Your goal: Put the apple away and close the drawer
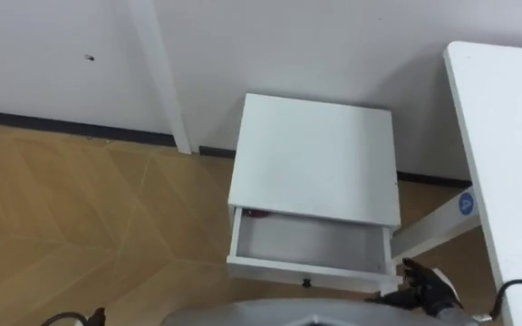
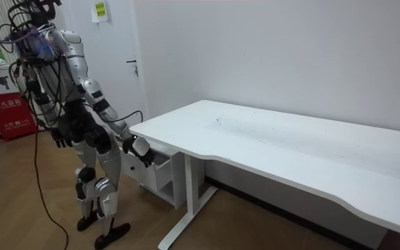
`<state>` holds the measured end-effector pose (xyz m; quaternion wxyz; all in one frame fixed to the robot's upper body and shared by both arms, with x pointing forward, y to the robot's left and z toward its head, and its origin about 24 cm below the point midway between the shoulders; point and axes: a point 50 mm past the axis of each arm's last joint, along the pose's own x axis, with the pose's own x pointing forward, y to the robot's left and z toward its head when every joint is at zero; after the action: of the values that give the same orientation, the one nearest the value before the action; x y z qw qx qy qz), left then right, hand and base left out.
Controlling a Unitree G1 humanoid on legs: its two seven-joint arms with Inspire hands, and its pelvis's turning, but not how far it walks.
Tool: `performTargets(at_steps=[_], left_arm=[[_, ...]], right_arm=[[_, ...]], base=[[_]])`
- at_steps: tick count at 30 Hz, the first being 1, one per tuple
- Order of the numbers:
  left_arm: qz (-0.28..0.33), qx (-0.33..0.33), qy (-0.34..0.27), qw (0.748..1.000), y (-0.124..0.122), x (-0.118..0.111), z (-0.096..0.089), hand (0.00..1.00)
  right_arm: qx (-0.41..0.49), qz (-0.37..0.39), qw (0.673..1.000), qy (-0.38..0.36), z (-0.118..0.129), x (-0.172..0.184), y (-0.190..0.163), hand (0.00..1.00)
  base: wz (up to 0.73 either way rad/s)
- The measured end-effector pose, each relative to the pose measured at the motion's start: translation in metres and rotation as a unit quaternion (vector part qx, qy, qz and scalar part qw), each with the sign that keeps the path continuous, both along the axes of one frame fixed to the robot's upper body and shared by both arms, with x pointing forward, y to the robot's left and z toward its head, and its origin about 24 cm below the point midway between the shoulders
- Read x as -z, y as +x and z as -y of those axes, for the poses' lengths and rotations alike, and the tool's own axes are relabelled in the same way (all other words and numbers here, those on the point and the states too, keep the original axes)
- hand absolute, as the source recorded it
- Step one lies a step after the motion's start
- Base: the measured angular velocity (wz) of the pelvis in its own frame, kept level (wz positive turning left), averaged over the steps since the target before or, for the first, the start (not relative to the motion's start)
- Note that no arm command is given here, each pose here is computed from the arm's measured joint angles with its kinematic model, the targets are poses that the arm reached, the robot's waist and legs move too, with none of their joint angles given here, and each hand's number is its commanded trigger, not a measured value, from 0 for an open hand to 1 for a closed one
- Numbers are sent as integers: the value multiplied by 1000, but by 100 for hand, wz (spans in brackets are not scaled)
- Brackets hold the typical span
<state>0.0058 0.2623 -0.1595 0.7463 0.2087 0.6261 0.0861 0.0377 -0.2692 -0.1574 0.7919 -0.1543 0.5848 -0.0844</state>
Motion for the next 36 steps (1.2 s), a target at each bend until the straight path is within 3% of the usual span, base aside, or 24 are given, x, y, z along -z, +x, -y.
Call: performTargets(at_steps=[6, 9, 12, 16, 24, 25, 27, 29, 32, 36], left_arm=[[-8, -3, 4, 1000, 4, 0, -5, 0], [-7, 7, 12, 1000, 11, -3, -13, 0], [-10, 8, 6, 1000, 25, -2, -13, 0], [-32, 10, 5, 999, 27, -1, -10, 0], [-83, -16, 11, 996, -16, -1, -13, 0], [-82, -13, 19, 996, -18, -2, -17, 0], [-25, 15, 48, 998, 13, -10, -31, 0], [-22, 2, 66, 998, 8, -12, -36, 0], [-8, 2, 48, 999, 12, -7, -22, 0], [8, -2, 38, 999, 16, -5, -14, 0]], right_arm=[[86, -88, 992, -41, 22, -3, -50, 0], [87, -74, 993, -31, 17, -1, -40, 0], [75, -73, 994, -29, 14, 0, -41, 0], [55, -87, 994, -27, 9, 1, -43, 0], [86, -75, 993, -42, 18, -1, -31, 0], [90, -83, 992, -35, 13, 1, -33, 0], [98, -91, 991, -31, 9, 2, -37, 0], [84, -93, 992, -26, 4, 4, -36, 0], [72, -86, 993, -35, 7, 3, -30, 0], [59, -27, 997, -33, 5, 1, 4, 0]], base=[[17], [-41], [-13], [9], [12], [50], [33], [-25], [-25], [-12]])
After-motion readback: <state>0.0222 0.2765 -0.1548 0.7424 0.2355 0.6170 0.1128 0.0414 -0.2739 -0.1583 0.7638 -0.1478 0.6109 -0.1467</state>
